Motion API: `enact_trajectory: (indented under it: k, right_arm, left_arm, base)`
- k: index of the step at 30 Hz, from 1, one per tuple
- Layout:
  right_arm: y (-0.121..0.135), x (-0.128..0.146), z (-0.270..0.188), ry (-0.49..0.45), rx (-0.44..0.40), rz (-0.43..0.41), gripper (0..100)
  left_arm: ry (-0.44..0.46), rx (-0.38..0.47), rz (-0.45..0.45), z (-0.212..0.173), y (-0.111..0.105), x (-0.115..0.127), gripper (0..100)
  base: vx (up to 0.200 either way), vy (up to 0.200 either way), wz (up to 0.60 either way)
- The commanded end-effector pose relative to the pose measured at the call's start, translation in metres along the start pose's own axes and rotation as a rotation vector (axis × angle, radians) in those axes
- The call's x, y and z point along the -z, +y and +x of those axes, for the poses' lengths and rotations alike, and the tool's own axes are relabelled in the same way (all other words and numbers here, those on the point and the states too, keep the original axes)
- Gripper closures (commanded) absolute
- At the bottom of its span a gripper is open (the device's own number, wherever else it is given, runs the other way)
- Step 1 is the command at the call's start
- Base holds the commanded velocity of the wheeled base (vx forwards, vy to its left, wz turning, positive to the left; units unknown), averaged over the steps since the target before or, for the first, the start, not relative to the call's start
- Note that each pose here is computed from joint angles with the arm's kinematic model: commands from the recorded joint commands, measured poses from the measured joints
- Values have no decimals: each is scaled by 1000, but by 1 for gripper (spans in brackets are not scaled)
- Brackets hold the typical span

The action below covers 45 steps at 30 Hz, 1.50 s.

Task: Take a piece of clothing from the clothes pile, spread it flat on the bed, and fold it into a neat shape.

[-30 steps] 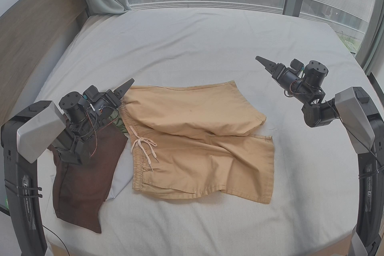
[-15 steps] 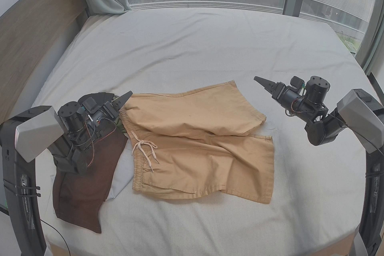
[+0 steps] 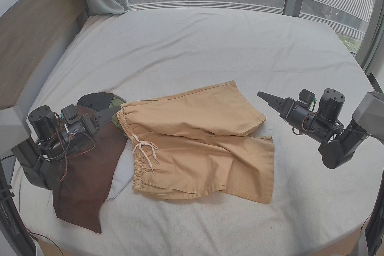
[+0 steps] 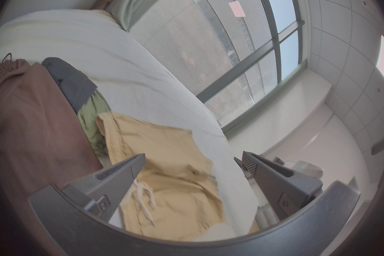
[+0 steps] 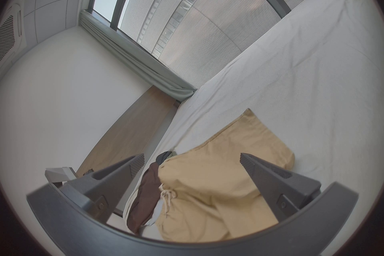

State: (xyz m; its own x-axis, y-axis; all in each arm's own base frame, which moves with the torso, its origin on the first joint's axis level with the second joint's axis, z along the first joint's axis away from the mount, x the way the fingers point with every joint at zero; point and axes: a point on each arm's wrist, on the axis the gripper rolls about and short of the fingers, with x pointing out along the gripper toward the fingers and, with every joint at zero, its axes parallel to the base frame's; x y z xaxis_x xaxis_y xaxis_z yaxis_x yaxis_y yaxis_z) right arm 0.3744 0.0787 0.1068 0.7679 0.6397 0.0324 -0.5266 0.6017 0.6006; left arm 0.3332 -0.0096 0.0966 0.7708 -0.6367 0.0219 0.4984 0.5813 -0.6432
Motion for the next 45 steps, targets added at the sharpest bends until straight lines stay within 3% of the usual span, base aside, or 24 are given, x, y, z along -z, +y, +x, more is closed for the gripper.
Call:
enact_trajectory:
  k: [1,9,14,16,22,31,35,45]
  right_arm:
    - [39,4,-30,9,-46,-20,0]
    - [44,26,-58,27,-45,-17,0]
    - [45,28,-58,35,-47,-35,0]
    - [45,28,-58,35,-48,-37,0]
    - [48,26,-58,25,-57,-45,0]
    - [48,25,-58,24,-58,-49,0]
    - [48,24,-57,19,-59,-51,0]
    - [48,24,-57,18,-60,-52,0]
  left_arm:
    - [55,92,31,-38,-40,-3,0]
    - [58,91,169,-36,-38,0,0]
    - [56,98,183,-35,-39,0,0]
    - [93,105,171,-33,-41,12,0]
    - [119,86,227,-28,-29,21,0]
    - [143,58,186,-31,-25,30,0]
    - [200,37,95,-31,-13,46,0]
    - [269,1,23,-27,5,68,0]
  base:
    - [0,0,0]
    - [0,0,0]
    - [0,0,0]
    - [0,0,0]
    - [0,0,0]
    - [0,0,0]
    - [0,0,0]
    - [0,0,0]
